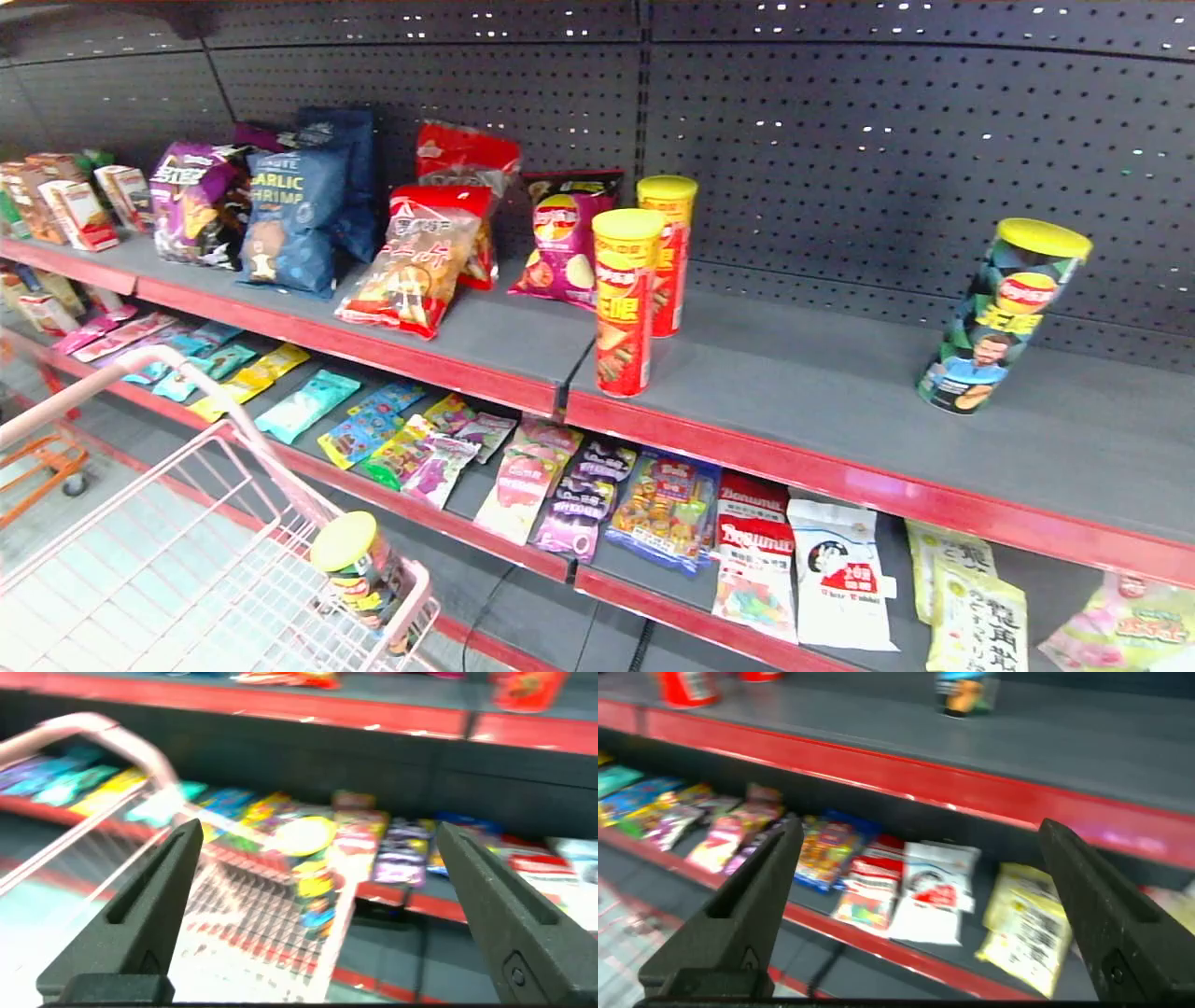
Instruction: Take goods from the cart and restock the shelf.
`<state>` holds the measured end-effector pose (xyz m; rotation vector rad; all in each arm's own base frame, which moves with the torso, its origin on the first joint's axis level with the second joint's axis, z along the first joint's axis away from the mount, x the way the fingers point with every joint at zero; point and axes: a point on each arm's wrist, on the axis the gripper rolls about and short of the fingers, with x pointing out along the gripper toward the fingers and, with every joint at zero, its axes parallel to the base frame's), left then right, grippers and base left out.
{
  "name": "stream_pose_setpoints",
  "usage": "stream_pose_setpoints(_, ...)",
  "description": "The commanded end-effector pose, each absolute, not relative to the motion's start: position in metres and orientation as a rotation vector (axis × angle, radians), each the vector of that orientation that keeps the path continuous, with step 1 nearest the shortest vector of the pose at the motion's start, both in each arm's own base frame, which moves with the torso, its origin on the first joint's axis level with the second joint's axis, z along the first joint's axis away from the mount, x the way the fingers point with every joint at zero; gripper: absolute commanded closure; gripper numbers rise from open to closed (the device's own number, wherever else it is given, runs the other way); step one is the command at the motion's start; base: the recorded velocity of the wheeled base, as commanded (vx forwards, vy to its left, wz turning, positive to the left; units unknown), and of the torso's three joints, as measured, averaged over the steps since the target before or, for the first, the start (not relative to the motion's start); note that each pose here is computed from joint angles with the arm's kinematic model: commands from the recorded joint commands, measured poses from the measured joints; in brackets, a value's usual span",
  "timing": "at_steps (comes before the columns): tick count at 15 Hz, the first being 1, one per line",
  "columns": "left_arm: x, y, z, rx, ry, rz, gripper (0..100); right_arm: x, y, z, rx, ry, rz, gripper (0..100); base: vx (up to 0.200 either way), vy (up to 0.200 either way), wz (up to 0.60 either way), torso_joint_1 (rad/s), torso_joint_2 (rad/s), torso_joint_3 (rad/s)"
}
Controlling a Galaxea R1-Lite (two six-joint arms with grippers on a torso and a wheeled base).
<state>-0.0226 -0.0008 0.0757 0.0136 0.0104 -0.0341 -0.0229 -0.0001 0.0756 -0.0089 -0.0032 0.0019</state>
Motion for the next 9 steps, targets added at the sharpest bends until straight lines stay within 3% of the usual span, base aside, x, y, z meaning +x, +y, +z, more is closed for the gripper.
stream_pose_setpoints(1, -0.0225, -0.0008, 0.0757, 0.014, 0.012, -0.034, 0, -0.0228, -0.0001, 0.0758, -0.009, -0.003, 0.003, 0, 0.0, 0.0, 0.6, 0.002, 0.0, -0.002)
stream_pose_setpoints(9, -0.0225, -0.0009, 0.0757, 0.014, 0.012, -0.032, 0, -0.0228, -0.0001, 0.0758, -0.009, -0.003, 0.006, 0, 0.0, 0.0, 0.6, 0.004, 0.0, 0.002)
